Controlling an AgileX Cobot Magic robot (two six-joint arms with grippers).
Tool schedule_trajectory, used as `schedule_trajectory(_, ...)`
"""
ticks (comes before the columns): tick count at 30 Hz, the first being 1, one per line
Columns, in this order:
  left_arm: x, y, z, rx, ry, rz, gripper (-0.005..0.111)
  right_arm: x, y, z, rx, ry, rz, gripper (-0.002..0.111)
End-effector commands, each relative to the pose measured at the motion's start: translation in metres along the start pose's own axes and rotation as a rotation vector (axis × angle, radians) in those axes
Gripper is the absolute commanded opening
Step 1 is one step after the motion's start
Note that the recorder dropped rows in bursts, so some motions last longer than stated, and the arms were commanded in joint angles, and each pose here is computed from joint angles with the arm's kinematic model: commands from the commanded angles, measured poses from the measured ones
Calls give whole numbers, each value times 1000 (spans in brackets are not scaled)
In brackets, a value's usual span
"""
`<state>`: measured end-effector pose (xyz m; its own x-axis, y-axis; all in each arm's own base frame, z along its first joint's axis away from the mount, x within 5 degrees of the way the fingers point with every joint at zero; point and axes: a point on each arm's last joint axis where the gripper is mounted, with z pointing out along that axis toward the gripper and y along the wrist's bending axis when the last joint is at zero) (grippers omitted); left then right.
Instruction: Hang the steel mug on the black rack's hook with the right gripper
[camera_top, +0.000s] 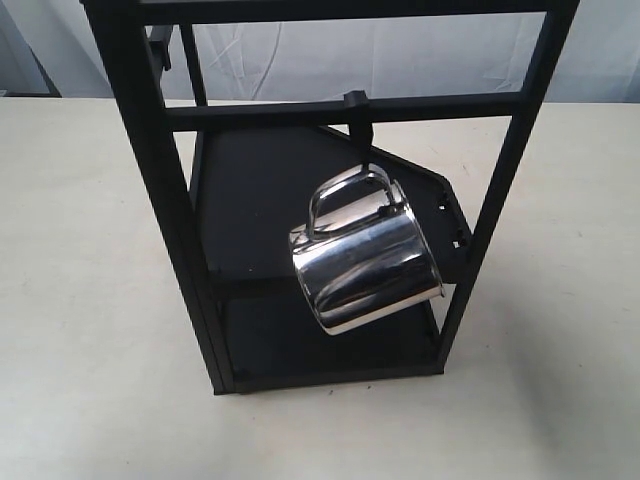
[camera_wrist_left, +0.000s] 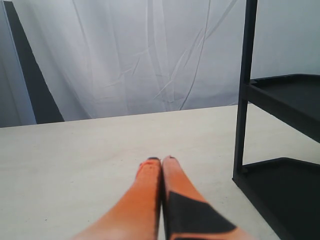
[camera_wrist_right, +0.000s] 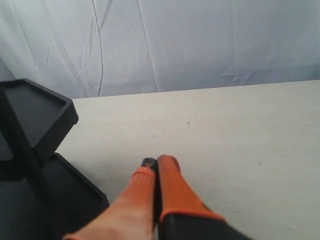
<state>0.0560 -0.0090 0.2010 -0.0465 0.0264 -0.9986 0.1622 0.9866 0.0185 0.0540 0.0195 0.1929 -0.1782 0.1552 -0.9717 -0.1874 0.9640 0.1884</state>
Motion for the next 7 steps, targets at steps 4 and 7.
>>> schedule_trajectory(4,-1,0,0,5,-10,-4,2,5,-4,-1,44,53,-191,-1)
schedule_trajectory(7,-1,0,0,5,-10,-4,2,12,-9,-2,75,139,-338,-1)
